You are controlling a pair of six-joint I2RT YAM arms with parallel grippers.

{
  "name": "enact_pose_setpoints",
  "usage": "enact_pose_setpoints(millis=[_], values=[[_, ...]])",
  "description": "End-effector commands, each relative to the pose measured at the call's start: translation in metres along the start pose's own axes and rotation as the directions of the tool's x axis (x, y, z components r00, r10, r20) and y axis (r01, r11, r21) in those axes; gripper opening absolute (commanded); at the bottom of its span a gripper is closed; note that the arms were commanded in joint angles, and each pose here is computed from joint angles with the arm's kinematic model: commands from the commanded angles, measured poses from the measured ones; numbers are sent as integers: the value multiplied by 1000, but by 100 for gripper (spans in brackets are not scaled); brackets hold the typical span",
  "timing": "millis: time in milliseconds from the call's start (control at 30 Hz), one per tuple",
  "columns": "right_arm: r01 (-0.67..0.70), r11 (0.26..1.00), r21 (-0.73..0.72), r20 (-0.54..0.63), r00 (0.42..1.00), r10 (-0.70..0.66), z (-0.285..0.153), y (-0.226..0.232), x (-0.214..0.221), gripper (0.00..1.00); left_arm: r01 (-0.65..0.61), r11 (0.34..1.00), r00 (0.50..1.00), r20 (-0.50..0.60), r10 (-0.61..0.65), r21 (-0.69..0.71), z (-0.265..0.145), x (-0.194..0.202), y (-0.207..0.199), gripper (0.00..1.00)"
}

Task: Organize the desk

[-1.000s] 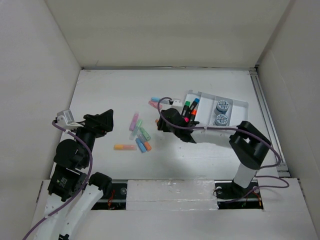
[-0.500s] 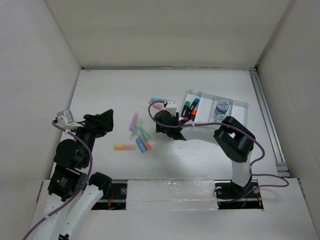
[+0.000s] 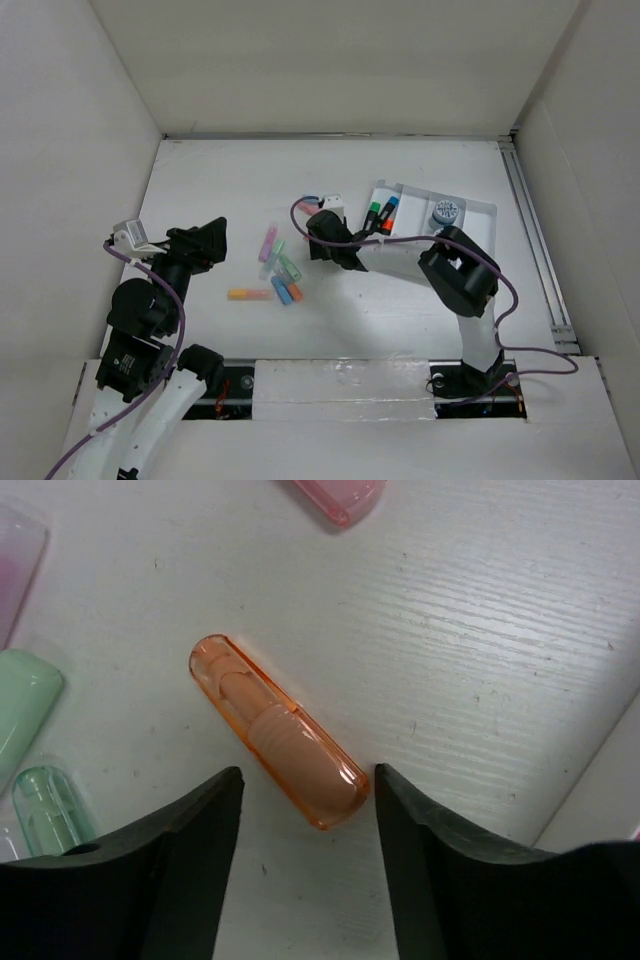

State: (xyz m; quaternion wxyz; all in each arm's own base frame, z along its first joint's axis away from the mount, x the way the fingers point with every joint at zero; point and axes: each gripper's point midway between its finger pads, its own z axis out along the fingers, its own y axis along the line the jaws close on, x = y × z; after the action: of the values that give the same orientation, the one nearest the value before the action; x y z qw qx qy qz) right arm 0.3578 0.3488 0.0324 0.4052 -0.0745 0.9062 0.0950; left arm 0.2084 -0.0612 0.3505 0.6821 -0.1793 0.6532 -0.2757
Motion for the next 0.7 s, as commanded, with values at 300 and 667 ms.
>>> enact_pose_setpoints(millis=[300,667], values=[[-33,993,-114,-33,999,29,-18,16,1,24,-6,999,1000,20,5,36,1,-5,-7,73],[-275,944,-180,168,937,305,-84,-11,-64,21,-4,999,1000,19,3,39,0,-4,-8,73]])
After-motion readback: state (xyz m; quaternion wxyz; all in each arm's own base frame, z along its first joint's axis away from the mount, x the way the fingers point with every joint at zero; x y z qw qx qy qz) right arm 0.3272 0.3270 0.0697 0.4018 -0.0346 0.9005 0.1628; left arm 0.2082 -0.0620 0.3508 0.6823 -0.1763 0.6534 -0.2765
